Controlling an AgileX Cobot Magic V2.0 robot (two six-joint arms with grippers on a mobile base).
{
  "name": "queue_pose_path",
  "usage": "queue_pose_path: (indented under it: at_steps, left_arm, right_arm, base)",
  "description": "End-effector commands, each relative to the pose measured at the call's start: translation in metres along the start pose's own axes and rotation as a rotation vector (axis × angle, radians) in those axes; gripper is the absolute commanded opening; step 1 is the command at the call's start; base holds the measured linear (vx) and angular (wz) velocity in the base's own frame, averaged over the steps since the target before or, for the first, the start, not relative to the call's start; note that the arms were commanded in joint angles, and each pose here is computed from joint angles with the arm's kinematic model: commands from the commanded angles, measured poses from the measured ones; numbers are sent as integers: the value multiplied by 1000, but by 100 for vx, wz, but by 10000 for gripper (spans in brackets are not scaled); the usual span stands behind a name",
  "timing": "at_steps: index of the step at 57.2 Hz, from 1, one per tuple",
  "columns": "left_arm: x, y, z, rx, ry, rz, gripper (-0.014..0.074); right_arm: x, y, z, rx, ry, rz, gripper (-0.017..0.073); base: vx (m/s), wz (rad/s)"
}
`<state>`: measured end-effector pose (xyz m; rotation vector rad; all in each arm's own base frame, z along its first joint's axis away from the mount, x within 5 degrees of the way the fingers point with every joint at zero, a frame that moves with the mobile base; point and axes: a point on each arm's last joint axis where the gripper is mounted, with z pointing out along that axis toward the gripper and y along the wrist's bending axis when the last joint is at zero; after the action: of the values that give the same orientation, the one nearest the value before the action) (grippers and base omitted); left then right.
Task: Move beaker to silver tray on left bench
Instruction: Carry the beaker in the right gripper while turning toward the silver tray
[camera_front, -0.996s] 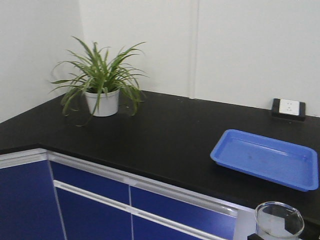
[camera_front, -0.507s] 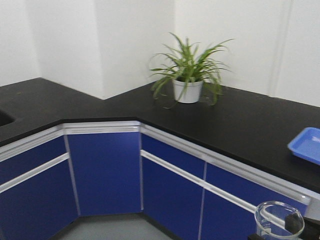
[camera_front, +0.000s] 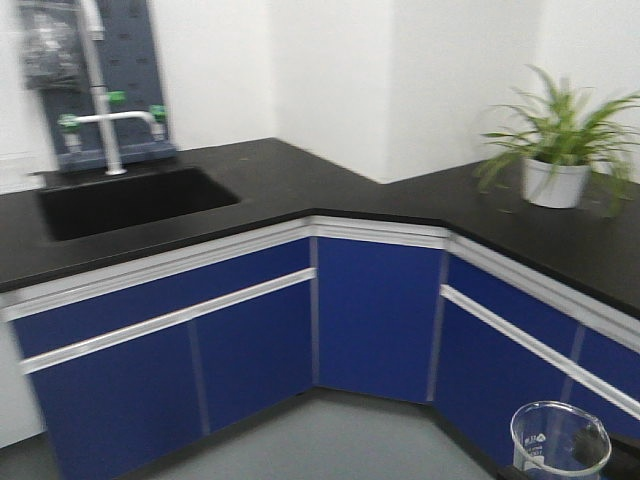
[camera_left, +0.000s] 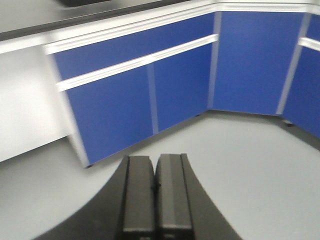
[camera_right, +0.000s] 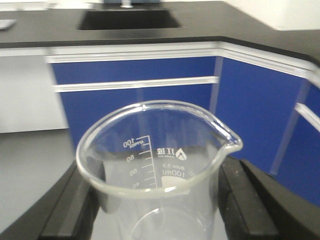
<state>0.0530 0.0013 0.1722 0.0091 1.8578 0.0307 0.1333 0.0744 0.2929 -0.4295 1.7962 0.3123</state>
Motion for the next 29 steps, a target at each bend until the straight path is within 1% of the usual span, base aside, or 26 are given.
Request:
queue_pose_path:
  at_steps: [1,29]
  left_arm:
    - [1,-1,2,8,-66,-3,1]
    - [1,-1,2,8,-66,-3,1]
  right_arm:
    - [-14,3,-3,-34,-66,-13,-6]
    - [-14,3,-3,-33,-65,-13,-6]
  base:
    - [-19,71]
    - [-14,76]
